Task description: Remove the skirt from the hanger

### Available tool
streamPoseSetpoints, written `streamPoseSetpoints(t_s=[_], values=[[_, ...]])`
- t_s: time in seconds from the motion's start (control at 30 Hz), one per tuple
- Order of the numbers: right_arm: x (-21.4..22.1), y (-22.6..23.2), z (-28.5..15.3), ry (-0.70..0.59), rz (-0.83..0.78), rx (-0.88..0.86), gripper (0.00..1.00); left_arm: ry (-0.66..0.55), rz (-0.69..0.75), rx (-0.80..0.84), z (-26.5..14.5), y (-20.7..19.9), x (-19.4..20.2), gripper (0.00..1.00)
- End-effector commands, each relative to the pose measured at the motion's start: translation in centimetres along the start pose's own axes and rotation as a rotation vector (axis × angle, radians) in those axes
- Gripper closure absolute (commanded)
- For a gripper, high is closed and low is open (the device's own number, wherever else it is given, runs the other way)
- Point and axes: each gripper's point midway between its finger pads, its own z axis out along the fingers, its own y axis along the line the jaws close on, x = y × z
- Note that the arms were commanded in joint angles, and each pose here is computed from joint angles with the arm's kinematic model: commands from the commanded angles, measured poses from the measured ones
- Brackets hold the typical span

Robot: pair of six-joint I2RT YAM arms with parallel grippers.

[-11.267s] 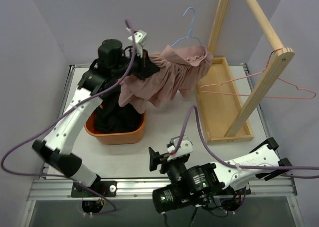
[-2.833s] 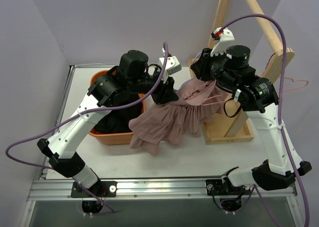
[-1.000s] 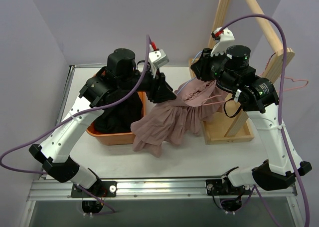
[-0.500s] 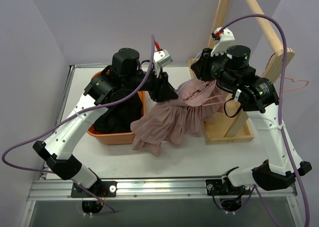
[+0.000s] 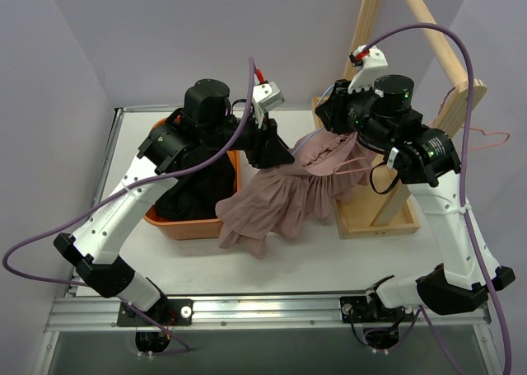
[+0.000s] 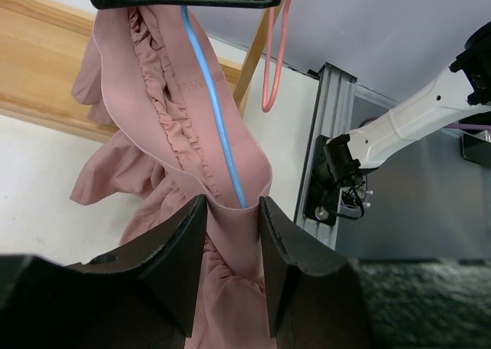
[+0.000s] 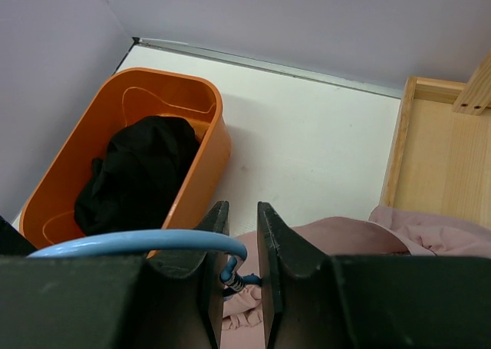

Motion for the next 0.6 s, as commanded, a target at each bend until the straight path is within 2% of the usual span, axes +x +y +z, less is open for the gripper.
streamPoseSetpoints(t_s=[0.0,0.4,0.57], values=[[-2.99,0.6,-1.53,-0.11,-0.003,-0.022,1.0,-0.093,0.051,0.03,-1.71,-1.9,-2.76,0.58],[-3.17,0.67,-1.8,-0.118,-0.001,-0.024,1.0,-0.087,0.041,0.034,-1.54,-1.77,-2.59,0.6],[-3.15,0.58,-1.87,-0.117,-0.002,-0.021,1.0,-0.072,0.029,0.034,-1.3,-1.58,-2.07,0.56]])
